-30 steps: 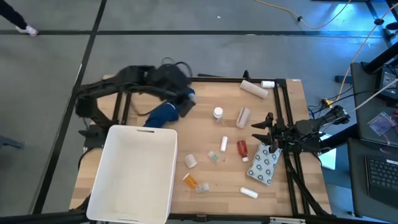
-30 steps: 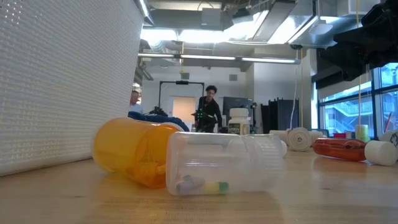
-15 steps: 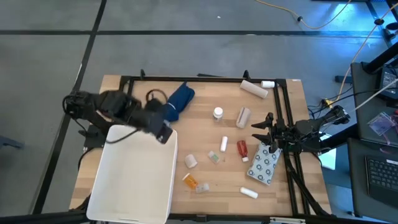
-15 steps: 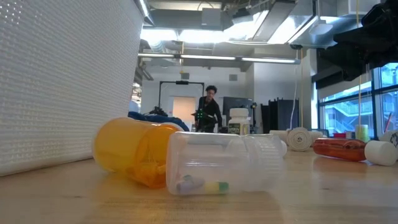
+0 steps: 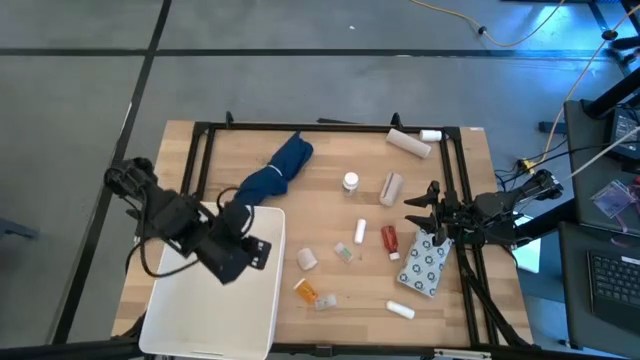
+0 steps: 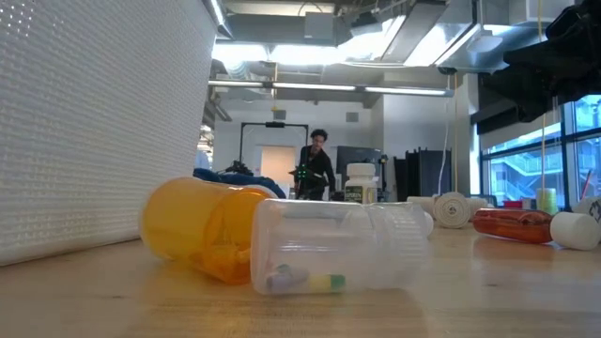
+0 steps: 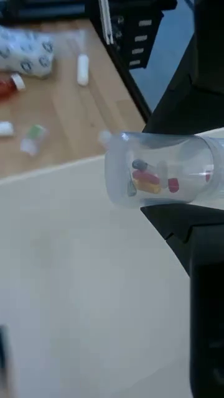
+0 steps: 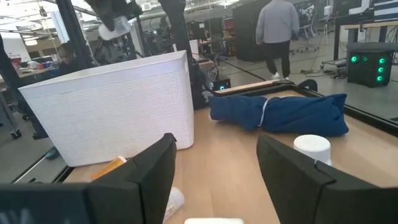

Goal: Pick & place medical supplies in basket/bin
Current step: Put the top transparent medicine bottle into the white bin

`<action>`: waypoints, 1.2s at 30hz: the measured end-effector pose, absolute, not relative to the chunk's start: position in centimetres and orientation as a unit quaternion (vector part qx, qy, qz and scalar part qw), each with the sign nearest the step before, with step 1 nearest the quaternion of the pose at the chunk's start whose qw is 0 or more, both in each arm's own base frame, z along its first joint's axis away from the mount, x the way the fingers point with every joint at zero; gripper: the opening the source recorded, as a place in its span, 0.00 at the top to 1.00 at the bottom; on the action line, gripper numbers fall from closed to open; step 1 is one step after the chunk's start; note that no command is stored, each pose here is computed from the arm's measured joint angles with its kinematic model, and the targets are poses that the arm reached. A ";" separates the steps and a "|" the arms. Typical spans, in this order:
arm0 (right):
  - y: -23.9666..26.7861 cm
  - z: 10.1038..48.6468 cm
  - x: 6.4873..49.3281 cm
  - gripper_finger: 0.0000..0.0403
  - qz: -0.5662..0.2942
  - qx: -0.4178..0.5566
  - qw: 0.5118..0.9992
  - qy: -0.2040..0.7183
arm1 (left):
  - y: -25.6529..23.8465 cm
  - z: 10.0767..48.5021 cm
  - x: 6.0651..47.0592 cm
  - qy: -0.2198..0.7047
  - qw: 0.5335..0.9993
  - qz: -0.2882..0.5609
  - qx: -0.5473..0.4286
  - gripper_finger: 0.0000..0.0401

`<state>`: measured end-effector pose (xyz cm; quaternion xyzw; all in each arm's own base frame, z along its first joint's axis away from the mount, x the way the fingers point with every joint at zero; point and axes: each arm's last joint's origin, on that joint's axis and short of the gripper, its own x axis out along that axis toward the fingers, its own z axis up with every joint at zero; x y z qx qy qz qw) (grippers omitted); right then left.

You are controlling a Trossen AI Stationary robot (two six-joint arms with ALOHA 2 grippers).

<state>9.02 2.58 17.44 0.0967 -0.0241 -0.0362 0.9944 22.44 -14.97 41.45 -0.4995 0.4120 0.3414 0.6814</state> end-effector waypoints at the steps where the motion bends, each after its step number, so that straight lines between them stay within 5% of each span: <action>1: 2.6 17.4 9.0 0.44 -0.036 0.097 0.994 -0.024 | -15.2 41.0 22.5 0.417 0.673 0.349 -0.502 0.64; 8: 2.6 17.4 9.0 0.44 -0.037 0.090 0.995 -0.024 | -15.7 35.7 22.0 0.484 0.587 0.432 -0.484 0.64; 20: 2.6 17.4 9.0 0.44 -0.037 0.086 0.995 -0.024 | -13.4 28.7 19.2 0.513 0.508 0.531 -0.444 0.64; 36: 2.6 17.4 9.0 0.44 -0.037 0.086 0.995 -0.024 | -10.3 19.6 17.5 0.528 0.465 0.578 -0.412 0.64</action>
